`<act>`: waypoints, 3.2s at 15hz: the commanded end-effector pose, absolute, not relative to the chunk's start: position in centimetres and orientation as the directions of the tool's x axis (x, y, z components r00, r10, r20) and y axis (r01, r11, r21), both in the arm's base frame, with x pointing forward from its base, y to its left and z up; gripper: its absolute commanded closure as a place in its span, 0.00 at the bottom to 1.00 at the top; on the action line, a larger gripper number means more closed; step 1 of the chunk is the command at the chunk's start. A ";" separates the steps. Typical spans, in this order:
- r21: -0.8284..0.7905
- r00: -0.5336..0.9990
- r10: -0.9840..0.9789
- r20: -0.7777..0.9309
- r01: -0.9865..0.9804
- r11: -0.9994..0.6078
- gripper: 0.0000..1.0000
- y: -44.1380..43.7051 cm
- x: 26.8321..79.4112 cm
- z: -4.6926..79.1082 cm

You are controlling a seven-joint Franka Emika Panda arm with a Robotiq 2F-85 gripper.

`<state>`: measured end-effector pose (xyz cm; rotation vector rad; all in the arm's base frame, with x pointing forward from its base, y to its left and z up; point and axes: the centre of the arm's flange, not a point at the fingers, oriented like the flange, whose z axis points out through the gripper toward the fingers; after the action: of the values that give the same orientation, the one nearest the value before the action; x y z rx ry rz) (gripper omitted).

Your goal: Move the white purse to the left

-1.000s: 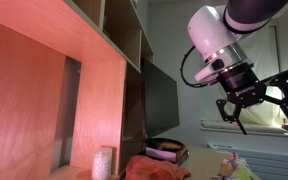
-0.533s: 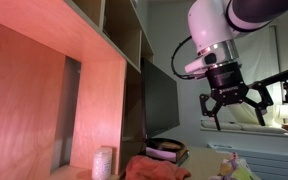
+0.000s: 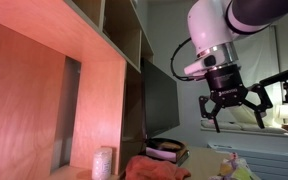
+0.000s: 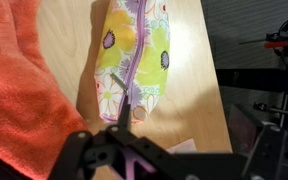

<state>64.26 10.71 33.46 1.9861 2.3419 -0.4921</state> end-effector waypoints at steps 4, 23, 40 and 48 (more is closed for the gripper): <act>-0.267 -0.186 0.957 -0.223 0.956 0.123 0.00 10.8 66.0 31.1; -0.320 -0.203 0.958 -0.201 0.938 0.131 0.00 7.9 70.0 23.4; -0.363 -0.226 0.949 -0.218 0.922 0.136 0.00 7.9 71.3 21.7; -0.367 -0.236 0.945 -0.225 0.920 0.142 0.29 7.8 71.5 20.9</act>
<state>70.58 7.73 20.39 2.0120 2.4188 -0.6635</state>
